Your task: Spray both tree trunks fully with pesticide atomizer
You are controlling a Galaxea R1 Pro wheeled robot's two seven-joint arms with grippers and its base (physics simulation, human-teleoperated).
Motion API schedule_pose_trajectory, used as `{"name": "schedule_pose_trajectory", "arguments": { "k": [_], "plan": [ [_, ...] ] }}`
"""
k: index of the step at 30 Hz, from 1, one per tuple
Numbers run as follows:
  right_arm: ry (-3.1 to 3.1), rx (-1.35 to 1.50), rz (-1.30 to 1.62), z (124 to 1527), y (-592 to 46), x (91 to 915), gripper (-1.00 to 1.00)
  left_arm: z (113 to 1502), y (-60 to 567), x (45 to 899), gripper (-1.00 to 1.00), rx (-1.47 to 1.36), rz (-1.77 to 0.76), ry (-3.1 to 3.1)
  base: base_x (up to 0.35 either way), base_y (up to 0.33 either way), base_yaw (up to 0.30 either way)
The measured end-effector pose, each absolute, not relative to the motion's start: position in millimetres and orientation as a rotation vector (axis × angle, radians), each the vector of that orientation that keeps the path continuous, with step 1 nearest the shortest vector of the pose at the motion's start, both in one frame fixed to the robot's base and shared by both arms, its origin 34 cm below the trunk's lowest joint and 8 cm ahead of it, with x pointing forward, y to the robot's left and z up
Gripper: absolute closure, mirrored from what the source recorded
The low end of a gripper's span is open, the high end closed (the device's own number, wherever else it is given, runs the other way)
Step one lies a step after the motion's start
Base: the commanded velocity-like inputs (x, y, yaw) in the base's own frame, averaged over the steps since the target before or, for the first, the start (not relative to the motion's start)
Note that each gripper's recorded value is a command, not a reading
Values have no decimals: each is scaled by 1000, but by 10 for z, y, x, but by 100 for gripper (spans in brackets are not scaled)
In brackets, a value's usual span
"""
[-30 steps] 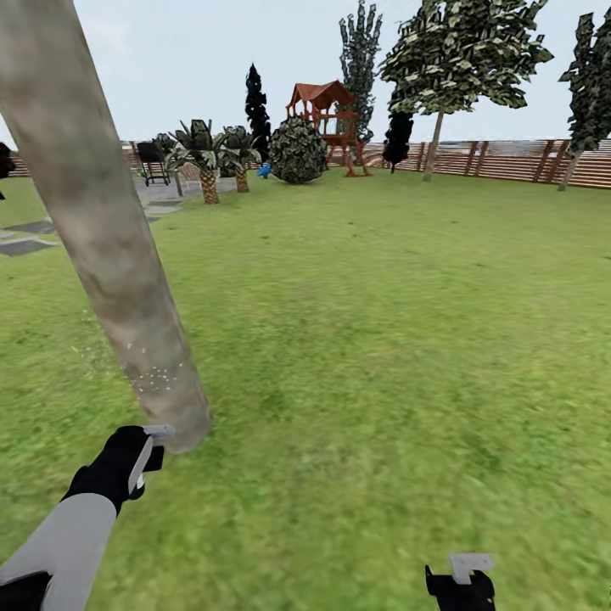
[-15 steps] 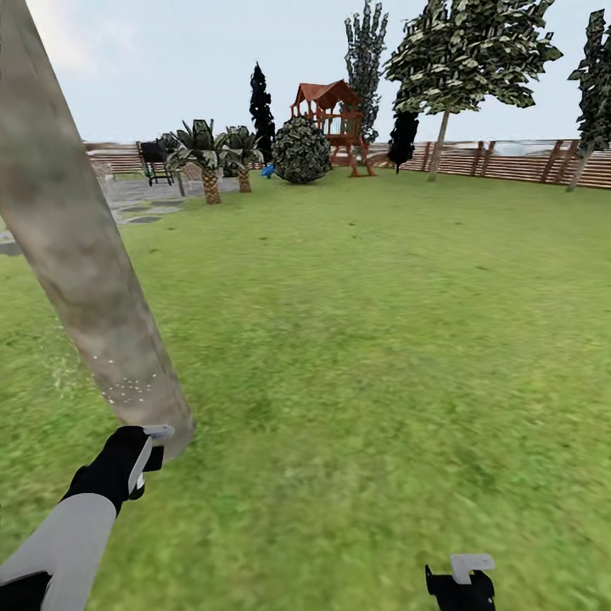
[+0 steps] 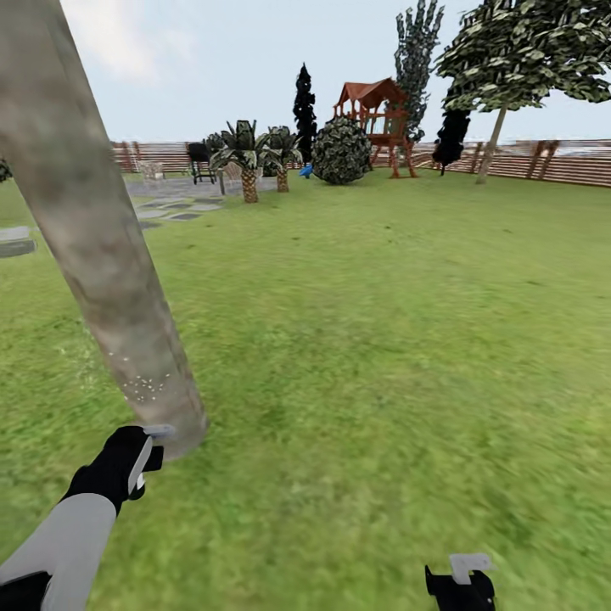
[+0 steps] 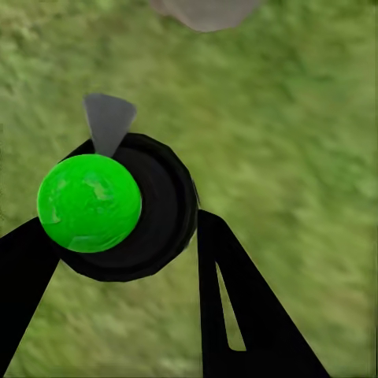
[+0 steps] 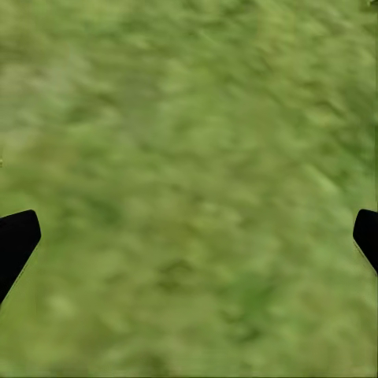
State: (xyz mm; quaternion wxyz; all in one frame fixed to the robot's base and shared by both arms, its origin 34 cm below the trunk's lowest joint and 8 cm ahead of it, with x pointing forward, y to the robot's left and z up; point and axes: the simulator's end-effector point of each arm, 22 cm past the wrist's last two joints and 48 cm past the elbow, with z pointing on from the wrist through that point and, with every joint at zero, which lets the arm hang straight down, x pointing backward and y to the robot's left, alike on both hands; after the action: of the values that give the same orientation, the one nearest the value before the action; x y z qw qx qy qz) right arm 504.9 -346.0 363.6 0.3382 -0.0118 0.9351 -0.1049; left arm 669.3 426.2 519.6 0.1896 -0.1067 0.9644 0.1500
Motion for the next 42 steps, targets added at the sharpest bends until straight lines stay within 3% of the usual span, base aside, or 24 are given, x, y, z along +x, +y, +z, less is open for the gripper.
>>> {"name": "schedule_pose_trajectory", "arguments": {
  "k": [15, 22, 24, 28, 34, 42],
  "plan": [
    [2438, -32, -271, 3630, -3449, 5046, -100, 5742, 4274, 7122, 100, -302, 408, 2606, 36, -54, 259],
    [2437, -29, -278, 3635, -3490, 5044, -100, 6061, 3940, 7463, 100, -259, 262, 2608, 0, 0, 13],
    [2437, -29, -280, 3636, -3496, 5044, -100, 6228, 4475, 7419, 100, -289, 365, 2595, 0, 0, 0],
    [2437, -29, -282, 3637, -3511, 5043, -100, 6284, 4835, 7327, 100, -334, 403, 2587, 0, 0, 0],
    [2437, -29, -280, 3636, -3498, 5044, -100, 6246, 4396, 7421, 100, -301, 325, 2621, 0, 0, 0],
    [2435, -29, -279, 3640, -3493, 5050, -100, 6251, 4386, 7389, 100, -296, 335, 2636, 64, -78, 0]
  ]
}}
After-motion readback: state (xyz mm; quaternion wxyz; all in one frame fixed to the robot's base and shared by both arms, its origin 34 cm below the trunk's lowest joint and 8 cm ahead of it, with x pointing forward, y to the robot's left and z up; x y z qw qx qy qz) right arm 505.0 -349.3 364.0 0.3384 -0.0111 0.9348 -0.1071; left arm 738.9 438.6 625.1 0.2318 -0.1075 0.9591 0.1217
